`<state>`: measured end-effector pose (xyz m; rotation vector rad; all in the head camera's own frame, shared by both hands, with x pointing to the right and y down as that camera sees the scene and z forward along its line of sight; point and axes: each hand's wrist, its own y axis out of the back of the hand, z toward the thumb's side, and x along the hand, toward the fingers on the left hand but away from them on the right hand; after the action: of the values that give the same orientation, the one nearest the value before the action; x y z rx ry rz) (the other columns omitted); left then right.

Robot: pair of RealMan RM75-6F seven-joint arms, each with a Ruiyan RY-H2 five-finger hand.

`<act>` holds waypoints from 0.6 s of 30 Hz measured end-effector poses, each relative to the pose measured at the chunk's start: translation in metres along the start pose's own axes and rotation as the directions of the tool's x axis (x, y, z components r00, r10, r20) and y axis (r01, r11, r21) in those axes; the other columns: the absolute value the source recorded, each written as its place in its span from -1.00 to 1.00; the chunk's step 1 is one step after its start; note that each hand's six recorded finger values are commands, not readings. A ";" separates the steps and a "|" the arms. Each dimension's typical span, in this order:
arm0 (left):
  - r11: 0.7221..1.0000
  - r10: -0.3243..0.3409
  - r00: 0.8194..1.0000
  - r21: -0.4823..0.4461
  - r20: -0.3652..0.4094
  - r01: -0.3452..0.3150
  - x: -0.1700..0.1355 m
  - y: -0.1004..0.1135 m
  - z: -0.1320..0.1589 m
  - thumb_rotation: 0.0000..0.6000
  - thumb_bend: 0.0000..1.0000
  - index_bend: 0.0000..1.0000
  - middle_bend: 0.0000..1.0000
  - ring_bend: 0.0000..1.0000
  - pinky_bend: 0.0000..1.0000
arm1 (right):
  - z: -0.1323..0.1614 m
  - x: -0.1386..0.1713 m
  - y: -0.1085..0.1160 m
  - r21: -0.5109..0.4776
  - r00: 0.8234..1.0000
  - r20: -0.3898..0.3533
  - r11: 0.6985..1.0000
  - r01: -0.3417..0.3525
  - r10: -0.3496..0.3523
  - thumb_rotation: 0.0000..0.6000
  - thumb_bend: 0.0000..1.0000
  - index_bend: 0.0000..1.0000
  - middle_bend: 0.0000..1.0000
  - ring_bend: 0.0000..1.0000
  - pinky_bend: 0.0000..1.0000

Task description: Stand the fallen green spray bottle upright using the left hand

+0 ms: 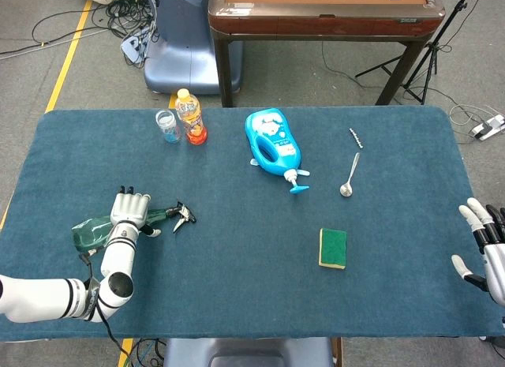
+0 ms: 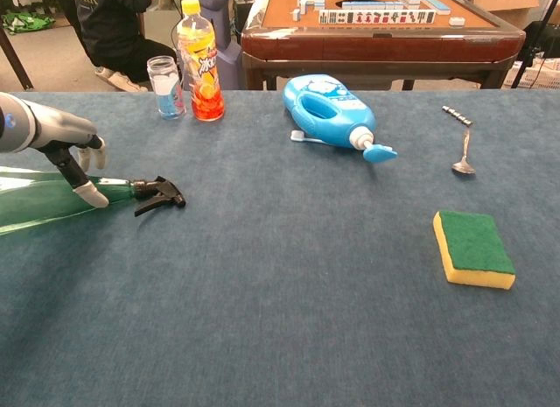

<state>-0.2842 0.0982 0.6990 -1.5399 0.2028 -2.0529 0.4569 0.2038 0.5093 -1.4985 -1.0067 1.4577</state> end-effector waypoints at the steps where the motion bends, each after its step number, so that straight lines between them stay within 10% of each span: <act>1: 1.000 -0.004 1.000 0.006 -0.005 0.004 0.001 -0.001 0.001 0.11 -0.67 -0.58 -0.50 -0.89 -1.00 | -0.001 0.000 0.000 0.000 1.000 0.002 1.000 0.000 0.000 1.00 -0.48 -0.80 -0.83 -1.00 -1.00; 18: 0.992 0.013 0.998 0.127 -0.057 -0.006 0.010 -0.014 0.004 0.23 -0.65 -0.42 -0.35 -0.79 -1.00 | -0.001 0.002 0.001 -0.004 1.000 0.001 1.000 0.003 -0.003 1.00 -0.48 -0.80 -0.83 -1.00 -1.00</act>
<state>-0.2871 0.1051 0.7145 -1.4022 0.0995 -2.0632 0.4579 0.2052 0.5078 -1.4994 -1.0124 1.4552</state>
